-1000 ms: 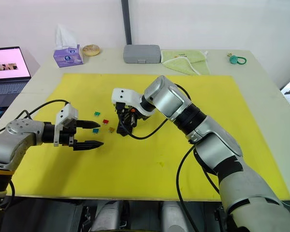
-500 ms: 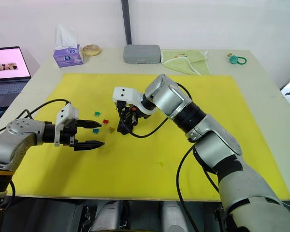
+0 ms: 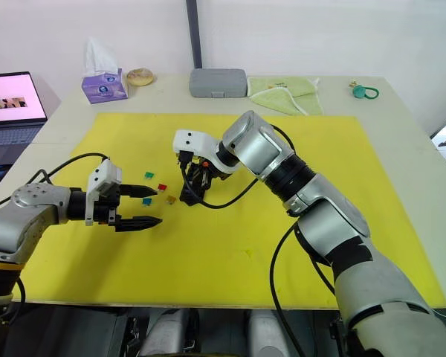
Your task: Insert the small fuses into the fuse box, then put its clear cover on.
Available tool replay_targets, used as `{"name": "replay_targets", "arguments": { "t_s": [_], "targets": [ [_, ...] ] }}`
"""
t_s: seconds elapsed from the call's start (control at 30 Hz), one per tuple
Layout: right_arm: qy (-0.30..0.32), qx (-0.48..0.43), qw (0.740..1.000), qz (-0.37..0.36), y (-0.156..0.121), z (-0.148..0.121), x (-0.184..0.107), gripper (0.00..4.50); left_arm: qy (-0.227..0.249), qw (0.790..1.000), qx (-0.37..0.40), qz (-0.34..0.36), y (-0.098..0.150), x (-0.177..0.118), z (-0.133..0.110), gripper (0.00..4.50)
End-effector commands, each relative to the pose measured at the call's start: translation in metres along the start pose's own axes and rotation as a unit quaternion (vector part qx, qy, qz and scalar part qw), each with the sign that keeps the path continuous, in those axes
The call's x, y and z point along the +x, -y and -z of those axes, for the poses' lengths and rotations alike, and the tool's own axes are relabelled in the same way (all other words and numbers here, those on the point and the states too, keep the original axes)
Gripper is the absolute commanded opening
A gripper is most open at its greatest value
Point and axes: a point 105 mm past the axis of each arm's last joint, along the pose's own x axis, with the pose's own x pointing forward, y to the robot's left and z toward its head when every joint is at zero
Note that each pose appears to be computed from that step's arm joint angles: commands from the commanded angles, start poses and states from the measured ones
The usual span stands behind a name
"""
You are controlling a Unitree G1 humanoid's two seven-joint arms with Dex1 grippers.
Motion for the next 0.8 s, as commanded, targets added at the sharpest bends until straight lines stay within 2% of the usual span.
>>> {"name": "replay_targets", "arguments": {
  "t_s": [0.03,0.8],
  "targets": [
    [0.015,-0.023,1.0,0.013,0.003,-0.015,-0.009,0.09,0.012,1.0,0.018,-0.004,0.001,-0.003,-0.01,4.5],
    [-0.01,-0.025,1.0,-0.003,0.001,-0.005,0.006,0.09,0.016,1.0,0.015,-0.008,0.002,-0.002,-0.009,4.5]
  ]
}}
